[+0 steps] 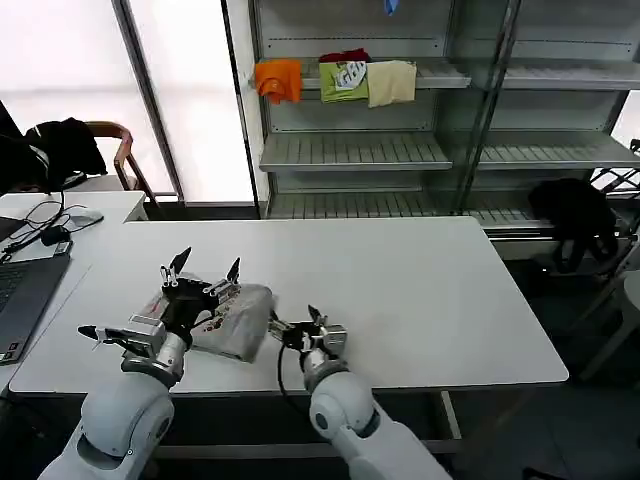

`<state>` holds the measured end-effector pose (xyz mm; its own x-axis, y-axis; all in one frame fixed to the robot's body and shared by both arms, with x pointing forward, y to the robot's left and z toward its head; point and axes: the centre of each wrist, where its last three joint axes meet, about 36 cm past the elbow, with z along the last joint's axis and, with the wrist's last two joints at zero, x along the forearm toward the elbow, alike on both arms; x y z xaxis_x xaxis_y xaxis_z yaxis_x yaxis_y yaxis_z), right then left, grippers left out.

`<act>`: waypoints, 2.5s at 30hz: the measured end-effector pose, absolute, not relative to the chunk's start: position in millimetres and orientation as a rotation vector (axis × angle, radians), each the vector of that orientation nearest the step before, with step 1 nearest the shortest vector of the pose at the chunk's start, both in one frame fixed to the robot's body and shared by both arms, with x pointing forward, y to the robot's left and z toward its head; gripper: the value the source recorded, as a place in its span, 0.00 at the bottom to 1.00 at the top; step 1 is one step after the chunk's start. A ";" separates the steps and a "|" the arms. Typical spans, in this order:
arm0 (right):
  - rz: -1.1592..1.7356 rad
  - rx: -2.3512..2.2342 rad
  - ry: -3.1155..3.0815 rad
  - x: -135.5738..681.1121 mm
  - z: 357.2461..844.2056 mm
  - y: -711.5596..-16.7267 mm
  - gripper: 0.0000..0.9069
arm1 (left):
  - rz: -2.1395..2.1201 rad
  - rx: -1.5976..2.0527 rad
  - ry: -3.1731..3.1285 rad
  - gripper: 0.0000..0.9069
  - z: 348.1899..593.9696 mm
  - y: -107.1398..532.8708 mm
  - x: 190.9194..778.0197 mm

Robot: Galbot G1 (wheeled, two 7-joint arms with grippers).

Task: Fold and organize the clothes.

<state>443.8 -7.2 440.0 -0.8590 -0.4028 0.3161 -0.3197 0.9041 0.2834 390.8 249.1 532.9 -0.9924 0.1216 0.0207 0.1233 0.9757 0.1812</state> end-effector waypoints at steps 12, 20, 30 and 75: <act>-0.226 0.624 -2.596 449.0 442.4 12.2 0.30 | -0.271 -0.213 -3.111 1.00 529.7 247.5 390.9; -0.195 0.685 -2.547 458.5 436.3 7.8 0.23 | -0.262 -0.220 -3.110 1.00 528.5 245.6 390.5; -0.186 0.757 -2.509 472.5 428.7 0.0 0.00 | -0.258 -0.232 -3.109 1.00 528.8 244.9 387.6; 0.030 0.317 -2.886 467.6 458.3 -208.2 1.00 | -0.252 -0.260 -3.079 1.00 530.4 241.3 365.8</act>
